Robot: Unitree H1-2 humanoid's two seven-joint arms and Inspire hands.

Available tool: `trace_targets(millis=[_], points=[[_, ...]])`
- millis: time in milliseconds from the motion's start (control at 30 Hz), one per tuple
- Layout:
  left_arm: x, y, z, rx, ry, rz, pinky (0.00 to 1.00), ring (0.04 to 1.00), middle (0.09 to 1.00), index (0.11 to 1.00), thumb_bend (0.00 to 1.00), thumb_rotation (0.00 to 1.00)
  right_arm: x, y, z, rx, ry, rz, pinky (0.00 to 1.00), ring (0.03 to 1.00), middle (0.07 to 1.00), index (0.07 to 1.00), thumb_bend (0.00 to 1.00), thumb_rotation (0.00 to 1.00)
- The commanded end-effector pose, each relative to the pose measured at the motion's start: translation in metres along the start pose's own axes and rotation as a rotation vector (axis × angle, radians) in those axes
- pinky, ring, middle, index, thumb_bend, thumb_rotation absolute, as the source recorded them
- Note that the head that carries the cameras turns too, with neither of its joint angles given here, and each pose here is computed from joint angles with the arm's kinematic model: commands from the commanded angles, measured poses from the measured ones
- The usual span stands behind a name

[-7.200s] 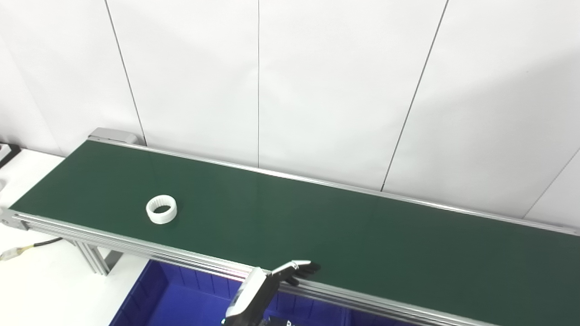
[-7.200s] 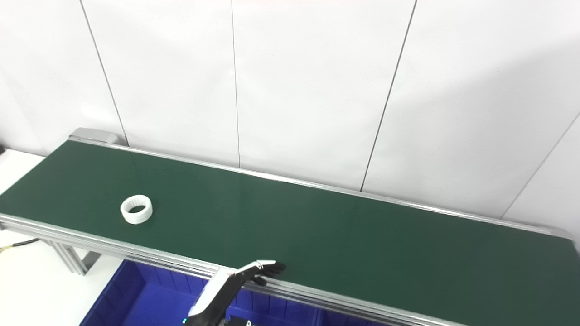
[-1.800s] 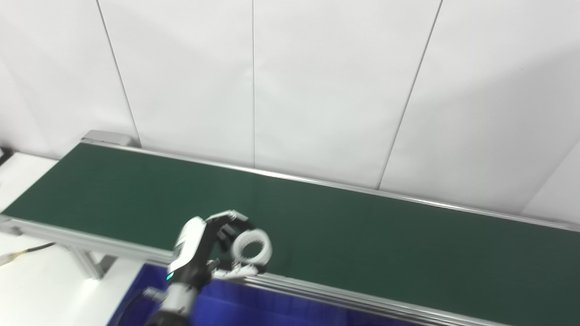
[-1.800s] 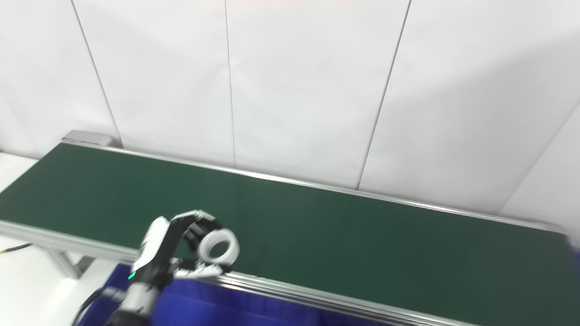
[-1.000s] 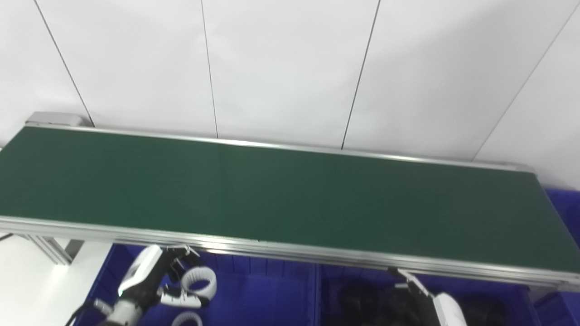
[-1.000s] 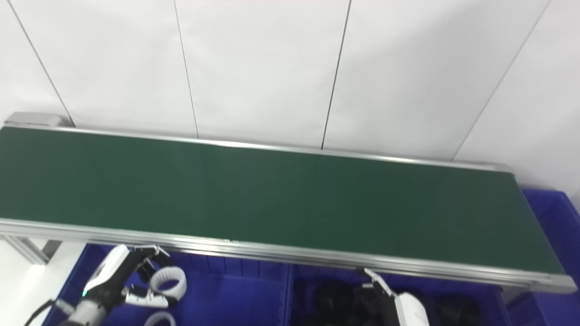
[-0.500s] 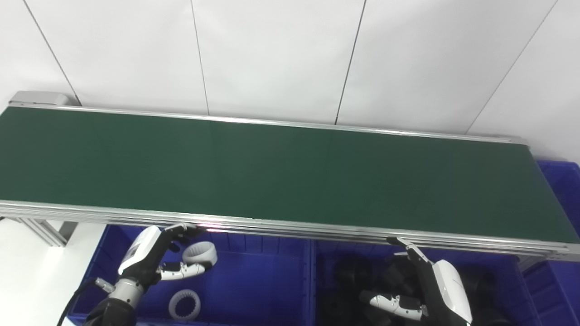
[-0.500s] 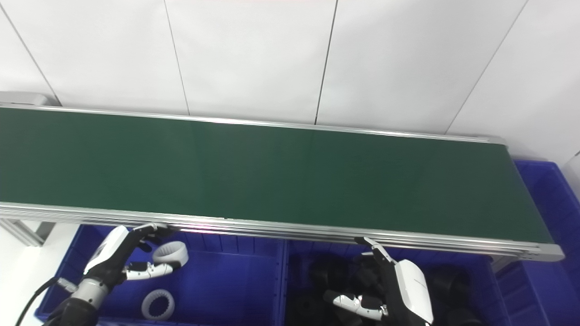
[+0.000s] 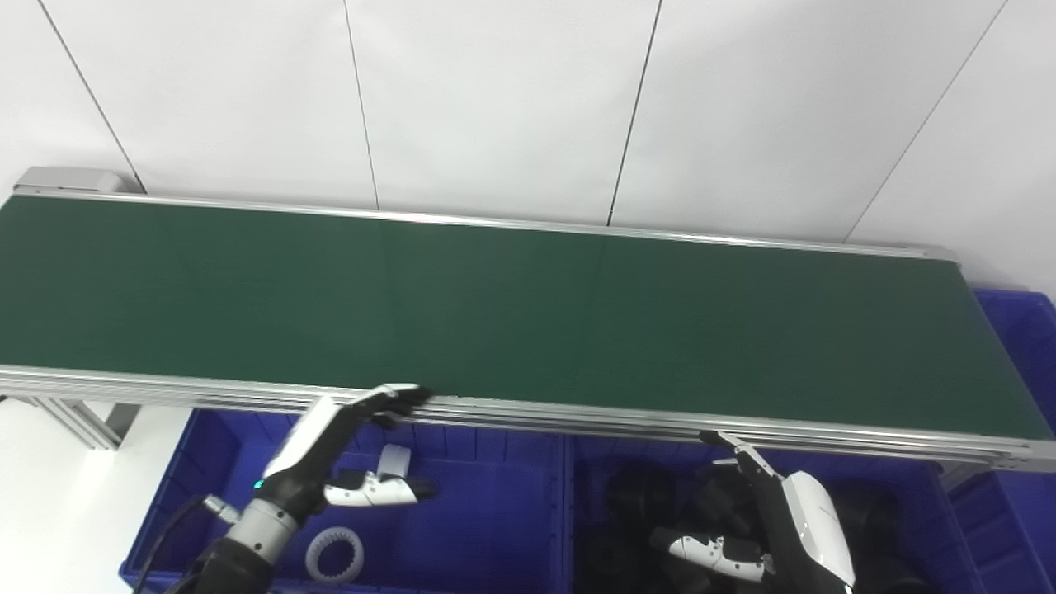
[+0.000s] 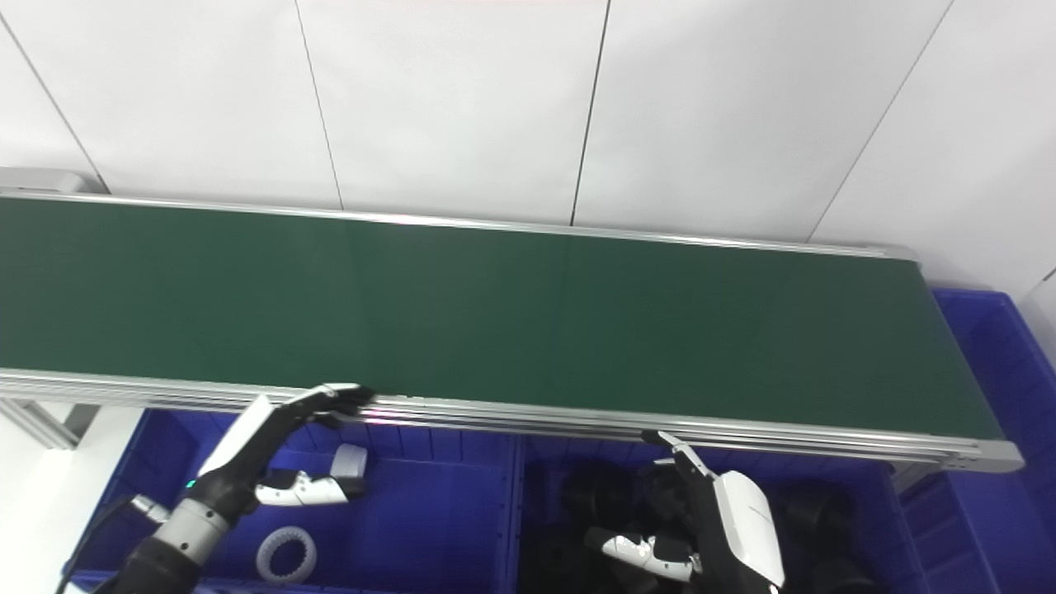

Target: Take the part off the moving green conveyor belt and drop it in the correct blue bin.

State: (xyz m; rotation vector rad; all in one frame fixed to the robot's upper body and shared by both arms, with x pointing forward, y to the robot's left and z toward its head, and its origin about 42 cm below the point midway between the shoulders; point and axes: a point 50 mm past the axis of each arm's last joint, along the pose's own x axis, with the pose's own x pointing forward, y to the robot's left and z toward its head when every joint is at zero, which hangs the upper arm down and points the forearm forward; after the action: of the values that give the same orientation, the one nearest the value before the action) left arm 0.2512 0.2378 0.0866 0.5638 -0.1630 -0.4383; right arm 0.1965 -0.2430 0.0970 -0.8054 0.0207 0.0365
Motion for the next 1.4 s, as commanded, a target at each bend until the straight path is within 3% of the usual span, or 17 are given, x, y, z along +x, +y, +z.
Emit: trace_targets(millis=[0,267,400,567,1367], points=[[0.013,0.007,0.017,-0.005,-0.099,0.000,0.62,0.704,0.783,0.770,0.95,0.53,0.002,-0.007,0.012,0.003,-0.034,-0.042,0.59,0.642,0.651,0.815,0.76,0.36],[0.024,-0.001,0.030,0.046,-0.107,-0.026,0.70,0.779,0.791,0.764,0.96,0.53,-0.001,-0.004,0.019,0.020,-0.033,-0.039,0.62,0.650,0.658,0.816,0.76,0.36],[0.023,-0.007,0.029,0.148,-0.034,0.004,0.76,0.799,0.784,0.774,0.93,0.52,-0.002,-0.004,0.021,0.009,-0.039,-0.044,0.61,0.638,0.653,0.814,0.76,0.36],[0.017,-0.005,0.027,0.173,0.037,0.003,0.80,0.878,0.835,0.799,0.91,0.51,-0.003,-0.004,0.026,0.014,-0.036,-0.041,0.61,0.637,0.654,0.810,0.76,0.35],[0.015,-0.006,0.024,0.184,0.040,0.017,0.81,0.843,0.813,0.738,0.89,0.46,-0.004,-0.005,0.028,0.021,-0.031,-0.036,0.61,0.646,0.661,0.810,0.76,0.32]])
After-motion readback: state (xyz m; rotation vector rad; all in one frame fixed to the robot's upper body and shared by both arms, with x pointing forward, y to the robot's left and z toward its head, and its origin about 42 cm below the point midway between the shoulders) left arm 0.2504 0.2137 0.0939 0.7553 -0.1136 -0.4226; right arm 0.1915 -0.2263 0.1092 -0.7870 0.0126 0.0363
